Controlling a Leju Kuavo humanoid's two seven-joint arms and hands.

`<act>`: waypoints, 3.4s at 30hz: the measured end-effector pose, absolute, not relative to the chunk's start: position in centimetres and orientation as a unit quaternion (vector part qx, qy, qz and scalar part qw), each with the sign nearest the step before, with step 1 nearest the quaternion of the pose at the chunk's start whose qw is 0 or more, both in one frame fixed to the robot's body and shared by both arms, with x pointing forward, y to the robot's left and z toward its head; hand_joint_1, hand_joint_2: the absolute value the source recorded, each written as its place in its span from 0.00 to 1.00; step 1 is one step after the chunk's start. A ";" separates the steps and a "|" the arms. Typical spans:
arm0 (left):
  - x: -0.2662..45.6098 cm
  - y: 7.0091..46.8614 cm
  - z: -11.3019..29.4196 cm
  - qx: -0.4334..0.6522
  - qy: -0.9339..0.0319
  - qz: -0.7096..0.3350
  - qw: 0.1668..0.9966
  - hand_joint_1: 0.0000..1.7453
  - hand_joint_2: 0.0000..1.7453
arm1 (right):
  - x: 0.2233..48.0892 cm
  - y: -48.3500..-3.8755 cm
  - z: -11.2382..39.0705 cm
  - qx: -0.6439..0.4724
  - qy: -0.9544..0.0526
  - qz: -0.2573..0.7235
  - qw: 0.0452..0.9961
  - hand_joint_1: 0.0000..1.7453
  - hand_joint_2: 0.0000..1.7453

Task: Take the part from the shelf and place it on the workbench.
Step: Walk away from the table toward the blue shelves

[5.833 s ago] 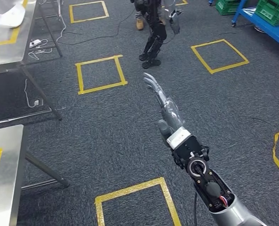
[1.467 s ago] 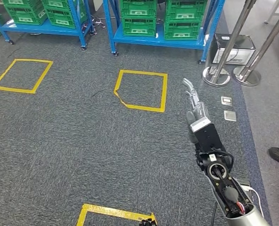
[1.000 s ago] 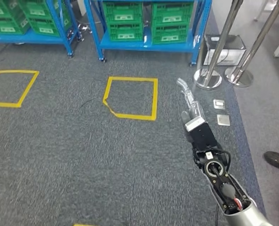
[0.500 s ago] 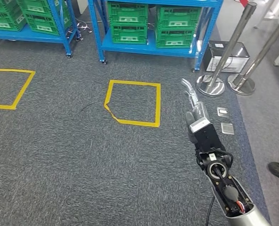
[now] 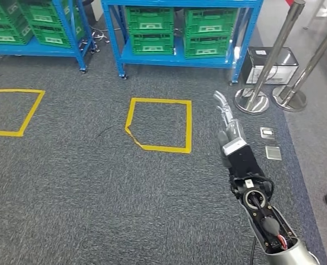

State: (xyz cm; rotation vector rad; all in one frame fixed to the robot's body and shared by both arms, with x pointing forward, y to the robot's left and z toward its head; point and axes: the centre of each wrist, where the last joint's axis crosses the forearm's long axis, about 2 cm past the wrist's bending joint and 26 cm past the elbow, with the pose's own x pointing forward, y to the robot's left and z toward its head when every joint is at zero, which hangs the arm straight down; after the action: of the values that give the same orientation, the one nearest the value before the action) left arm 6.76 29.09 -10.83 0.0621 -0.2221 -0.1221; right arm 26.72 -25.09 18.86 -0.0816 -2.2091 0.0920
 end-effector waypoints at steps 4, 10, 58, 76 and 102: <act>6.6 29.1 -10.9 0.031 -0.109 -0.061 0.992 0.00 0.00 | 26.6 -25.1 18.7 -0.033 -0.891 0.037 0.451 0.00 0.00; 6.7 29.4 -10.8 0.034 -0.110 -0.061 0.991 0.00 0.00 | 26.6 -25.1 18.7 -0.033 -0.892 0.037 0.450 0.00 0.00; 7.1 29.3 -10.8 0.032 -0.115 -0.073 0.990 0.00 0.00 | 26.3 -25.4 18.2 -0.035 -0.892 0.045 0.449 0.00 0.00; 6.7 29.3 -10.8 0.031 -0.108 -0.070 0.991 0.00 0.00 | 25.7 -25.8 17.2 -0.039 -0.884 0.046 0.464 0.00 0.00; 6.8 28.9 -10.8 0.031 -0.129 -0.082 0.988 0.00 0.00 | 25.8 -26.3 16.8 -0.023 -0.873 0.033 0.485 0.00 0.00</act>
State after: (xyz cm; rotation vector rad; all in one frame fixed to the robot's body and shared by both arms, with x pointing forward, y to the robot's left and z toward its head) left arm 6.76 28.85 -10.83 0.0632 -0.2586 -0.1641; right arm 25.78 -26.31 16.76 -0.0557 -2.1257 0.0793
